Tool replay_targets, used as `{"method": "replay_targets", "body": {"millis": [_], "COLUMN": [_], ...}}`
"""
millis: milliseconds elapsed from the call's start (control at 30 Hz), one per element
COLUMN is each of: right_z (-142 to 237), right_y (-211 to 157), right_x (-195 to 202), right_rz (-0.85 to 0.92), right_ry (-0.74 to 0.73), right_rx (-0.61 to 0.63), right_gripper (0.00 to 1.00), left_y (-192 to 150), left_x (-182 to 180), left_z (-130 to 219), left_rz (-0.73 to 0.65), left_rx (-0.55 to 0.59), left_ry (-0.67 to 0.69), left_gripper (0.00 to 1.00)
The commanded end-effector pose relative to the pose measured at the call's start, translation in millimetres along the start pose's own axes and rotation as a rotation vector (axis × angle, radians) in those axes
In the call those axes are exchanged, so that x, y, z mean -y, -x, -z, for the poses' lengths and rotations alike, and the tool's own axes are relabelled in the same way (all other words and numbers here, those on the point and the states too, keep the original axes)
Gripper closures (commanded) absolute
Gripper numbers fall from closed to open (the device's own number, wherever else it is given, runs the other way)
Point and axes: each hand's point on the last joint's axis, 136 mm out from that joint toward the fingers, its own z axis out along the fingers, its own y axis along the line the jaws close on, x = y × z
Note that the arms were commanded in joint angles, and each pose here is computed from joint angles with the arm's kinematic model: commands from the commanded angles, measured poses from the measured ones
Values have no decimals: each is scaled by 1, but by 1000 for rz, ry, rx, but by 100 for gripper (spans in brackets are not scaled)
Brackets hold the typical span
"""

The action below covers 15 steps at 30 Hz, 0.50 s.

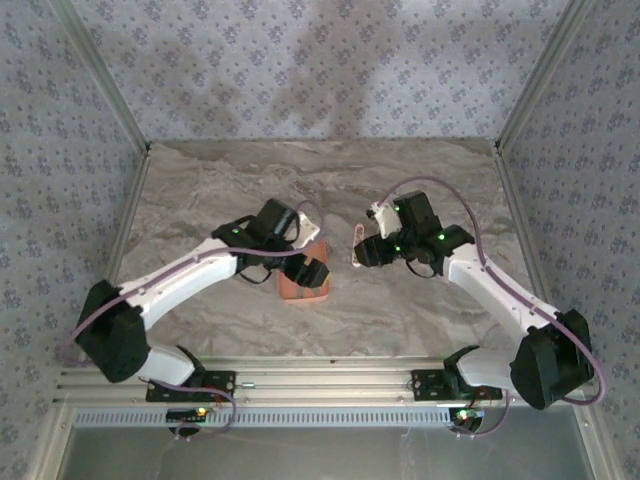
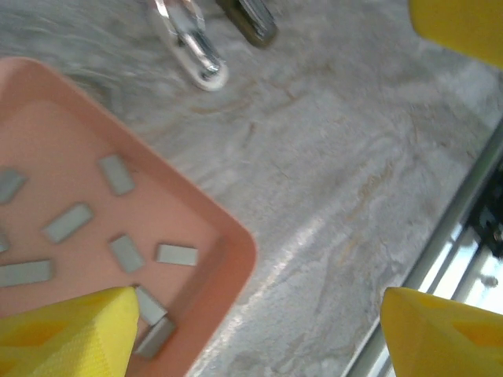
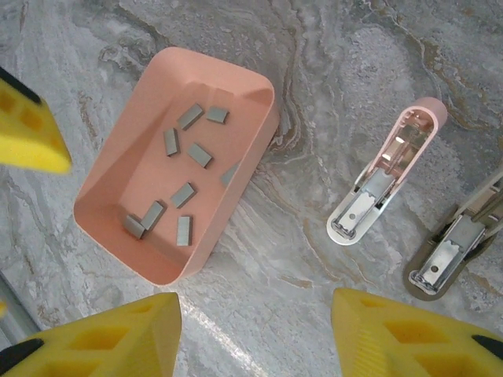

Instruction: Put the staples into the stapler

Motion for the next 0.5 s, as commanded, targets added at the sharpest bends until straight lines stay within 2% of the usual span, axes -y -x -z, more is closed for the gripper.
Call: {"method": "replay_targets", "body": {"millis": [0,233,467], "right_z": [10,6,-1], "right_y": [16,22,25], "right_x": [-8,-22,-33], "right_rz": [6,36,66], "right_ry": [-13,-8,-6], "right_rx": [42,37,19], "right_gripper": [46,46,46], "left_y": [16,8,-11], "left_x": [-23,-74,-111], "left_z": [25,61,81], "left_rz": [85,274,431], "left_rx": [152,329,441], "left_ry": [82,189,272], "left_gripper": [18,16,12]}}
